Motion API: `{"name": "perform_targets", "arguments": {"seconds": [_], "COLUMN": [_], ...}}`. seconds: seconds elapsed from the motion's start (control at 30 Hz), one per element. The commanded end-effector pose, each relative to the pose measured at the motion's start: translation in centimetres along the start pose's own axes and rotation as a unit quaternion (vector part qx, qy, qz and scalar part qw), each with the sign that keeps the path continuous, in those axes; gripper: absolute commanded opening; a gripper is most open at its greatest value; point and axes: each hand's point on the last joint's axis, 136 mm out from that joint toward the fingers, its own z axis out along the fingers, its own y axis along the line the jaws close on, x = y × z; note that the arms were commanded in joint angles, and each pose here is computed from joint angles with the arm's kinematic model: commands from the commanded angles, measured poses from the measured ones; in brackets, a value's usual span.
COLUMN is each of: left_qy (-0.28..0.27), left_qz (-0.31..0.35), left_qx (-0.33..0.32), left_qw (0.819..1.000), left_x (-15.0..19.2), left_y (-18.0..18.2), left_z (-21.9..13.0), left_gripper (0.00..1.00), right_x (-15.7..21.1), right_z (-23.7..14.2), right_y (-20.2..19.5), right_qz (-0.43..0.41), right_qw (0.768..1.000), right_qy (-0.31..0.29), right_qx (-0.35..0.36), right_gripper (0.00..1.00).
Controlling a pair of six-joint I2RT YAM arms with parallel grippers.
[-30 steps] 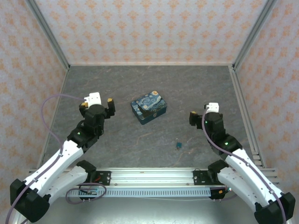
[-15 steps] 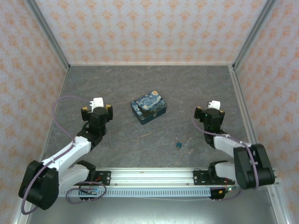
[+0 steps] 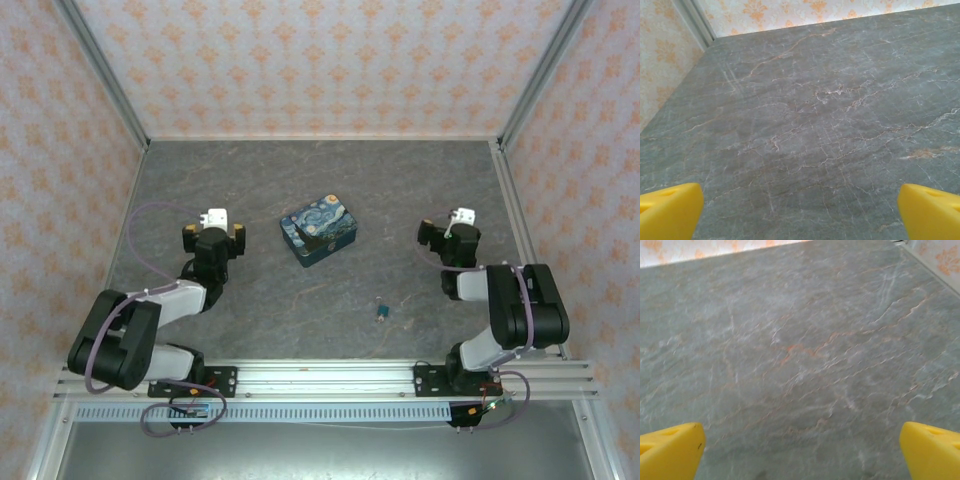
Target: Unlock a padlock with a key
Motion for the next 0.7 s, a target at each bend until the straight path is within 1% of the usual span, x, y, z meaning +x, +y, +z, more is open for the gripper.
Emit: {"name": "perform_targets", "arguments": {"seconds": [0.0, 0.07, 0.1, 0.13, 0.2, 0.37, 0.67], "left_qy": [-0.044, -0.036, -0.024, 0.006, 0.007, 0.005, 0.007], "left_qz": [-0.031, -0.061, -0.065, -0.061, -0.072, -0.07, -0.068], "left_qx": [0.006, 0.007, 0.002, 0.007, 0.014, 0.011, 0.01], "left_qw": [0.999, 0.997, 0.998, 0.998, 0.997, 0.997, 0.998], "left_x": [-1.0, -0.1, -0.1, 0.2, 0.1, 0.1, 0.1], "left_y": [0.5, 1.5, 1.6, 1.5, 1.8, 1.8, 1.7], "left_z": [0.8, 2.0, 2.5, 2.9, 3.3, 3.4, 3.3], "left_gripper": [1.0, 1.0, 1.0, 1.0, 1.0, 1.0, 1.0], "right_x": [-1.2, -1.1, -1.1, -1.1, -1.0, -1.1, -1.0], "right_z": [0.2, 0.2, 0.2, 0.2, 0.2, 0.2, 0.2], "right_y": [0.4, 0.4, 0.4, 0.4, 0.4, 0.5, 0.4], "right_qz": [0.019, 0.018, 0.018, 0.017, 0.017, 0.007, 0.007], "right_qw": [1.0, 1.0, 1.0, 1.0, 1.0, 1.0, 1.0], "right_qy": [-0.012, -0.008, -0.01, -0.007, -0.008, -0.008, -0.007], "right_qx": [-0.018, -0.018, -0.017, -0.017, -0.017, -0.003, -0.002], "right_gripper": [0.99, 0.99, 0.99, 0.99, 0.99, 0.99, 0.99]}}
